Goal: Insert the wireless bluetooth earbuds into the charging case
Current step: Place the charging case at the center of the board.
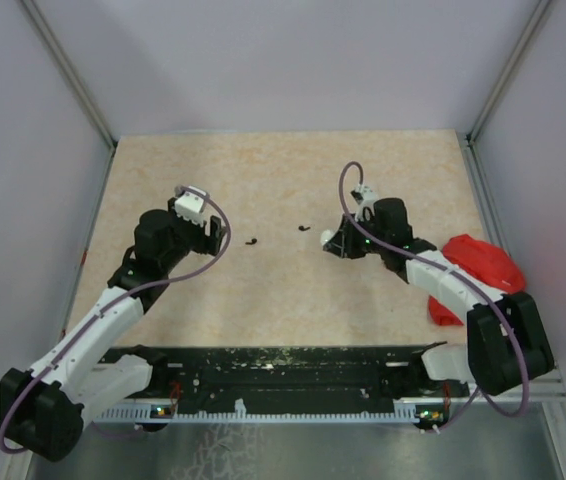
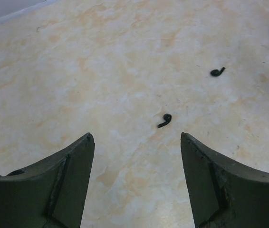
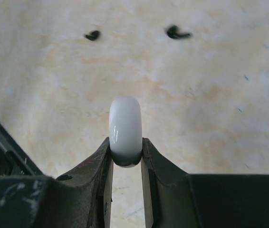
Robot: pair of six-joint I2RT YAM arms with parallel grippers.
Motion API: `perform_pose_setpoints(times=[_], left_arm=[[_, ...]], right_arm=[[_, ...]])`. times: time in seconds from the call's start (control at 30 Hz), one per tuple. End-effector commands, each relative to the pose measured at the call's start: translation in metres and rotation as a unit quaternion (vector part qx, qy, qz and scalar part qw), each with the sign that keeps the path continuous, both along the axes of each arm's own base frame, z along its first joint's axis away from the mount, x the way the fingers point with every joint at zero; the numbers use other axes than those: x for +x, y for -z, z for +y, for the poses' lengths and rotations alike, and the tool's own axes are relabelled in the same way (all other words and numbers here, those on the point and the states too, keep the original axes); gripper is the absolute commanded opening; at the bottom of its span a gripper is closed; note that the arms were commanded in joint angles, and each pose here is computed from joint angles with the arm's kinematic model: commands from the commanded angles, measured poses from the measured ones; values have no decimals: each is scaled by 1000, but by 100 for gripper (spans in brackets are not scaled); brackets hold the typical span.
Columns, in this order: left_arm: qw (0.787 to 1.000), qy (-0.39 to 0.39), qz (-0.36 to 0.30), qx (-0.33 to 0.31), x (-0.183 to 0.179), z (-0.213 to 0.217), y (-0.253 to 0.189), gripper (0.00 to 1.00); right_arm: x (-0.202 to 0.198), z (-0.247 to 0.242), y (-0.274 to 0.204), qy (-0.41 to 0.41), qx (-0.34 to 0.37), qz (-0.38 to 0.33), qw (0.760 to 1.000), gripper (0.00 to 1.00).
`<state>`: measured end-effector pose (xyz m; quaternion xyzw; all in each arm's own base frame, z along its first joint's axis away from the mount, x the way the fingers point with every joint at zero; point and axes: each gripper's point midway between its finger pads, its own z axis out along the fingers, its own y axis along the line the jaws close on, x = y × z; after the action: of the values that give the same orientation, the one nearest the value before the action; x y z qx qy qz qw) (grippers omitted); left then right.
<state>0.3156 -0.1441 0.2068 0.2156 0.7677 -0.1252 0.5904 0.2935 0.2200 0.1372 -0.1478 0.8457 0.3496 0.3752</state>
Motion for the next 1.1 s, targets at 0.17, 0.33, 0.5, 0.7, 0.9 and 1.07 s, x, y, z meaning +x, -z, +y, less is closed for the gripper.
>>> perform_pose_setpoints(times=[0.17, 0.33, 0.5, 0.7, 0.9, 1.07], left_arm=[[994, -111, 3, -8, 13, 39, -8, 83], [991, -128, 5, -22, 16, 45, -9, 85], [989, -144, 8, -36, 18, 50, -9, 87], [986, -157, 16, -47, 21, 55, -11, 88], [987, -151, 28, -54, 23, 54, -10, 89], [987, -147, 29, -60, 23, 53, -10, 89]], right_arm=[[37, -80, 58, 225, 45, 128, 965, 0], [54, -102, 78, 270, 73, 162, 946, 0], [67, -109, 95, 292, 84, 197, 932, 1], [65, -120, 105, 320, 85, 223, 917, 15], [56, -135, 99, 344, 61, 210, 913, 34], [48, -140, 90, 343, 37, 210, 915, 44]])
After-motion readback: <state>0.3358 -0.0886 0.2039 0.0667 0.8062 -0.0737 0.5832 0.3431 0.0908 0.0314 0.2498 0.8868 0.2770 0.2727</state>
